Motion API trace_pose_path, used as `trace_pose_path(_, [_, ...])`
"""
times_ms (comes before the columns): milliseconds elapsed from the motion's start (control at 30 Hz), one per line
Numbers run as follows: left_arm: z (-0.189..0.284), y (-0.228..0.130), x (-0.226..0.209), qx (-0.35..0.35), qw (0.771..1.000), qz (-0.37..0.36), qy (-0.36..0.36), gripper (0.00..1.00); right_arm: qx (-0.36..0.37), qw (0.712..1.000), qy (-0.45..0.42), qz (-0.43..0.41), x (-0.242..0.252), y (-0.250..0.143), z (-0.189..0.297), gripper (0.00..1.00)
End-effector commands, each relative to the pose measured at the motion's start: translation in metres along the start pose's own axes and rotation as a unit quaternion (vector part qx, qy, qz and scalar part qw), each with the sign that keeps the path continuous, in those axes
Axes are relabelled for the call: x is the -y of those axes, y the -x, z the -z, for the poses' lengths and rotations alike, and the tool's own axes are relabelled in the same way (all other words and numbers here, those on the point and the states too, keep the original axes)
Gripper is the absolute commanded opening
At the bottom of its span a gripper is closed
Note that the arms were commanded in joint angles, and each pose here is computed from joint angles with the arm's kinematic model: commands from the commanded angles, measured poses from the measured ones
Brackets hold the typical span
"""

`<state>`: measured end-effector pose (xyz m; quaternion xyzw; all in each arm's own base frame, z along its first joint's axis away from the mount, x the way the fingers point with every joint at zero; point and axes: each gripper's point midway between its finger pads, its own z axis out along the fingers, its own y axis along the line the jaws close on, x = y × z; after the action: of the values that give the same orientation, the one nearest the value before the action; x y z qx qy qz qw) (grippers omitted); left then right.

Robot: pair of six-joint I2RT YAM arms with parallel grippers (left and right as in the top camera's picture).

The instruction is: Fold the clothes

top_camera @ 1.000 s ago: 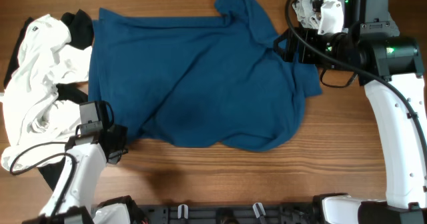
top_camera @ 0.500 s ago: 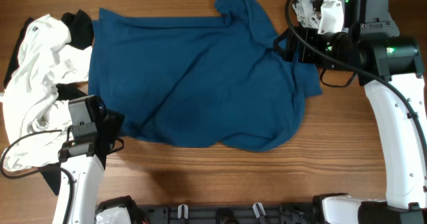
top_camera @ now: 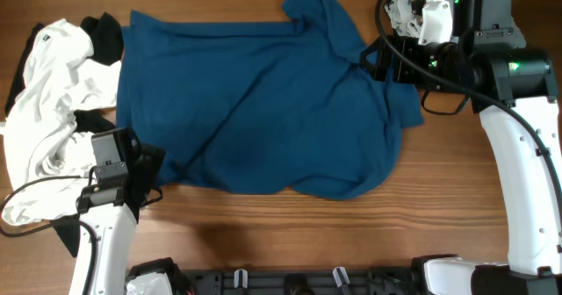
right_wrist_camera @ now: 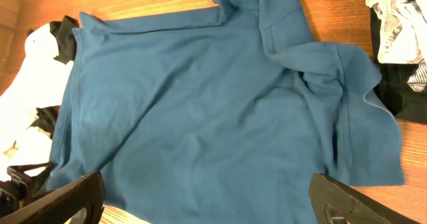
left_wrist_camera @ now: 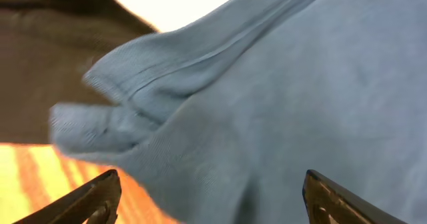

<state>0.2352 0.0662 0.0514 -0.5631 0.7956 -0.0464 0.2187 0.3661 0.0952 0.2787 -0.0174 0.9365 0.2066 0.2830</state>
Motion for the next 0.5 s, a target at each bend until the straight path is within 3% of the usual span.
trace_pose_path(0, [0.0053,0.0019,-0.0065,0.001,1.0,-0.004,0.019,0.88,-0.009,1.0,0.005,0.011,-0.0014,-0.0031,-0.0068,0.98])
trace_pose_path(467, [-0.0004,0.0032,-0.0162,0.007,0.999,0.012,0.048,0.87,-0.008,1.0,0.004,0.01,-0.0015,-0.0023,-0.0068,0.99])
